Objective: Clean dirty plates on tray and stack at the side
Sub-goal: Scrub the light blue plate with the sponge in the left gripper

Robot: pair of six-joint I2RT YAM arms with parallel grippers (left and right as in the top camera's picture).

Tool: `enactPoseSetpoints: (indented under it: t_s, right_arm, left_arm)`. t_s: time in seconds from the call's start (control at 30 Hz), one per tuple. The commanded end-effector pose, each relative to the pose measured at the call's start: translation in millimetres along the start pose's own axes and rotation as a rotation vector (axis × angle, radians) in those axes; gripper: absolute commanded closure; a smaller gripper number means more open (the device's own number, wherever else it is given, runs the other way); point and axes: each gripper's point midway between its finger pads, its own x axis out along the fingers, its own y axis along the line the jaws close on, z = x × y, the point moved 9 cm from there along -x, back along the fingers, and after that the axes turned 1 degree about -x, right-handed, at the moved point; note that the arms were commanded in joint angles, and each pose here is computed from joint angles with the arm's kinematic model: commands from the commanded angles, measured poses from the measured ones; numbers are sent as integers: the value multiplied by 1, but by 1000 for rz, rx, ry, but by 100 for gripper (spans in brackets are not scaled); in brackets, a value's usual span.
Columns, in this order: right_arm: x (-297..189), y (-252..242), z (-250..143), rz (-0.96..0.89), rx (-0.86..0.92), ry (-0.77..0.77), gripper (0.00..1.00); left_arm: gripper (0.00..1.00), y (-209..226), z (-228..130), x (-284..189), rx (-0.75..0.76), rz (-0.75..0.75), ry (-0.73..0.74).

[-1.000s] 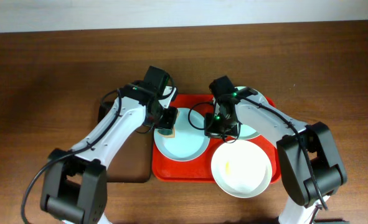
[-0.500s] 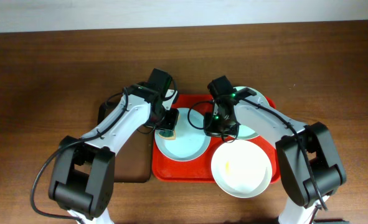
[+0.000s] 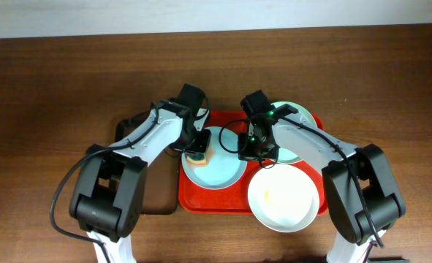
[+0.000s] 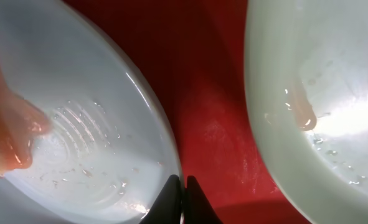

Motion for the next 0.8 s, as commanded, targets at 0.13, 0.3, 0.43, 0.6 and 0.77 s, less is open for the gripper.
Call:
enactPoseSetpoints:
  t_s: [0.13,0.3,0.43,0.6,0.77]
  right_arm:
    - [5,-1,-2,-34,-8,1,96]
    - [5,-1,-2,-34,-8,1,96]
    - [5,-1,-2,-34,-8,1,96]
    - [5,-1,-2,-33,-8,1,96]
    - [5,-1,-2,-31,-8,3,96]
  left_arm:
    - [100,-14,14,-26,-45,-394,57]
    - [100,1,17,-61,-15,-37,-66]
    - [100,-11,-1,-27,-9,49,-41]
    - [100,-9,-18,-1,-72,145,-47]
    - [100,-42,-15,-10,18,-141,-10]
